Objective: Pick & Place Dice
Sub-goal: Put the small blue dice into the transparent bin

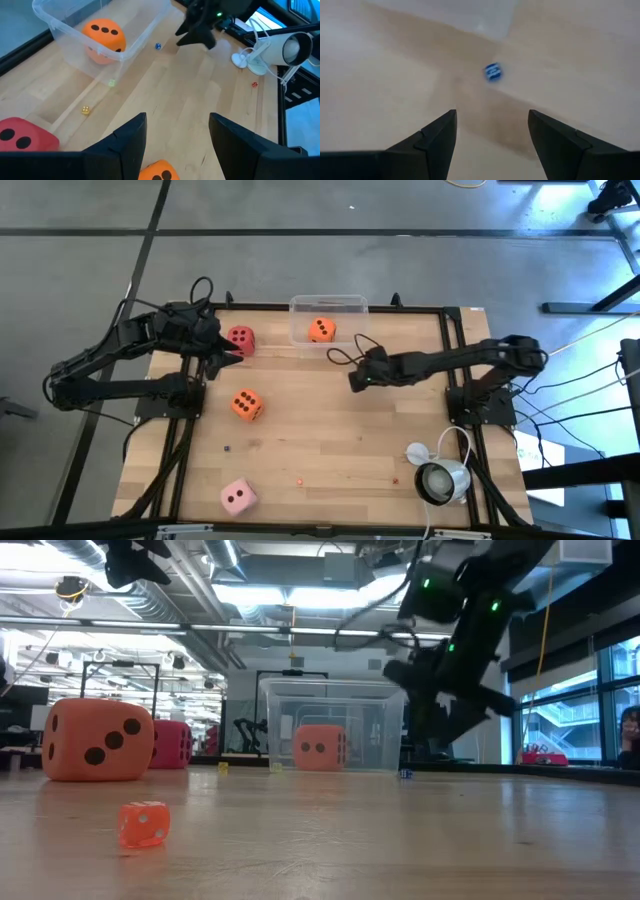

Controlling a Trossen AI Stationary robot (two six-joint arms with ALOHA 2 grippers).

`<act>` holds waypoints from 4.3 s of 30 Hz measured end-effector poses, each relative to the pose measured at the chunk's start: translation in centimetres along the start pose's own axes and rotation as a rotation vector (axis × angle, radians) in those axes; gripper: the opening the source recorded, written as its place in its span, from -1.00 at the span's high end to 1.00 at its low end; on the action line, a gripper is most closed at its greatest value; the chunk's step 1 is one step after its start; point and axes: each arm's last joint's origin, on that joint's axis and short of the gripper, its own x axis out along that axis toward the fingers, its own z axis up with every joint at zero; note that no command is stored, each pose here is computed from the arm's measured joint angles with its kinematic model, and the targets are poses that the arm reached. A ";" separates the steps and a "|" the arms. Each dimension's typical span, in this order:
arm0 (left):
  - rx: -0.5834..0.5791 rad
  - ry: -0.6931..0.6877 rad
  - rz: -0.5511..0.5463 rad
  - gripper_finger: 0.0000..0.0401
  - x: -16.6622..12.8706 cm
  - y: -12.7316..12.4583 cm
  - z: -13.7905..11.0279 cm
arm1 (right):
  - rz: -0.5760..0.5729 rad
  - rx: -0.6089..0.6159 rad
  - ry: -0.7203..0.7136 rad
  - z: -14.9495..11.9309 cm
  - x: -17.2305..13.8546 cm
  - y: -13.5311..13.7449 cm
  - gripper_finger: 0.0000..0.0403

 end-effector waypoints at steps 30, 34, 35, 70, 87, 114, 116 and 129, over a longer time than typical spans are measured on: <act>-0.018 0.001 0.000 -0.05 0.0 0.0 0.0 | -0.022 -0.066 -0.006 1.8 4.7 -0.4 -0.21; -0.018 0.000 -0.001 -0.05 0.0 0.0 0.0 | -0.015 -0.062 -0.005 1.6 5.4 -0.2 -0.21; -0.018 0.000 -0.002 -0.05 0.0 0.0 0.0 | -0.009 -0.060 -0.005 1.5 5.7 -0.1 -0.21; -0.051 -0.045 -0.016 -0.05 0.0 -0.1 0.4 | 0.024 -0.021 0.015 1.3 6.4 0.2 0.71; -0.043 -0.044 -0.016 -0.05 0.0 -0.1 0.4 | 0.147 -0.005 0.185 -0.6 5.1 1.5 0.72; -0.043 -0.042 -0.015 -0.05 0.0 -0.1 0.4 | 0.491 0.202 -0.038 -1.2 -10.6 1.2 0.72; -0.044 -0.042 -0.015 -0.05 0.0 -0.1 0.4 | 0.509 0.203 -0.117 -0.4 -11.8 0.5 0.72; -0.049 -0.074 -0.025 -0.05 1.1 -0.2 1.5 | 0.413 0.115 -0.317 5.8 -13.6 -2.3 0.74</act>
